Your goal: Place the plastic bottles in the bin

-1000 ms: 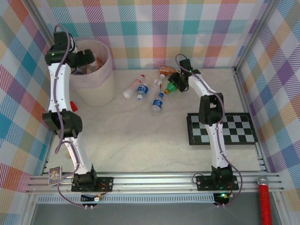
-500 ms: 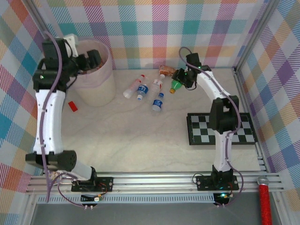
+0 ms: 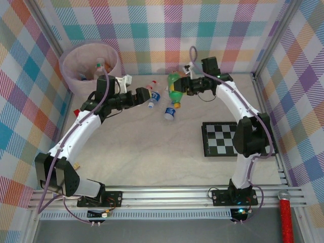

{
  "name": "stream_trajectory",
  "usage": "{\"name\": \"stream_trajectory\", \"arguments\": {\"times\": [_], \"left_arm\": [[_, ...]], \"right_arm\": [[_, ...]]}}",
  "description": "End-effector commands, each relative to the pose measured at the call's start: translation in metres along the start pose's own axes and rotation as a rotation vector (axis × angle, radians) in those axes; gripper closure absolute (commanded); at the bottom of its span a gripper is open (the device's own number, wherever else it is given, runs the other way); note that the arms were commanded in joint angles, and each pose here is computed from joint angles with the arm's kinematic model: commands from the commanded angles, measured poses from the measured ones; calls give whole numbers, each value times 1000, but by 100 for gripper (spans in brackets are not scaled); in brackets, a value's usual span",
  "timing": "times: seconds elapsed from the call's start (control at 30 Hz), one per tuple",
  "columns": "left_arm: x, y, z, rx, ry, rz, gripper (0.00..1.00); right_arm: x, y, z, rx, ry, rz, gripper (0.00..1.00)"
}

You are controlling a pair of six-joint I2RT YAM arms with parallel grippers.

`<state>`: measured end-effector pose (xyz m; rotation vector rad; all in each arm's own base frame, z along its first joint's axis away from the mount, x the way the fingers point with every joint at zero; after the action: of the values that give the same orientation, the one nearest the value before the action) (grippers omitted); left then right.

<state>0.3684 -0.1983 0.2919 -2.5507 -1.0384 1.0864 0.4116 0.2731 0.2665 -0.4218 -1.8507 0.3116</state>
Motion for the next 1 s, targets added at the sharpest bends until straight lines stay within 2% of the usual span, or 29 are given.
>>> {"name": "stream_trajectory", "arguments": {"times": [0.0,0.07,0.2,0.27,0.57,0.67,0.87,0.97], "left_arm": [[-28,0,-36,-135,-57,174,3],[-32,4,-36,-139,-79,200,3],[-36,15,-23,-92,-86,205,4],[-32,20,-17,-73,-88,180,4],[-34,35,-8,-43,-65,159,6],[-29,39,-11,-49,-66,134,13],[-26,43,-18,-67,-71,119,34],[-25,44,-19,-66,-73,113,42]], "right_arm": [[40,3,43,89,-323,-111,51],[42,13,53,95,-431,-94,50],[54,25,61,114,-503,-145,50],[66,29,64,124,-518,-199,50],[79,51,58,160,-461,-247,50],[79,55,61,171,-460,-255,50],[78,57,58,171,-445,-254,48],[76,58,55,163,-443,-237,42]]}}
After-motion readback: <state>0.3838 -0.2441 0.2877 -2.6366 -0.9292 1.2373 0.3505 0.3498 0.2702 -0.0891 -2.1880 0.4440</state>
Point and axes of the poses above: each hand's point on the last joint's axis, 136 mm out from that joint toward the fingers, its own y axis out along the fingers, its own x axis along the line the jaws close on, z = x × y, the point moved 1 cm from there along -y, back along the fingers, and after that the axes turned 15 degrees about y, right-handed, at the moved point
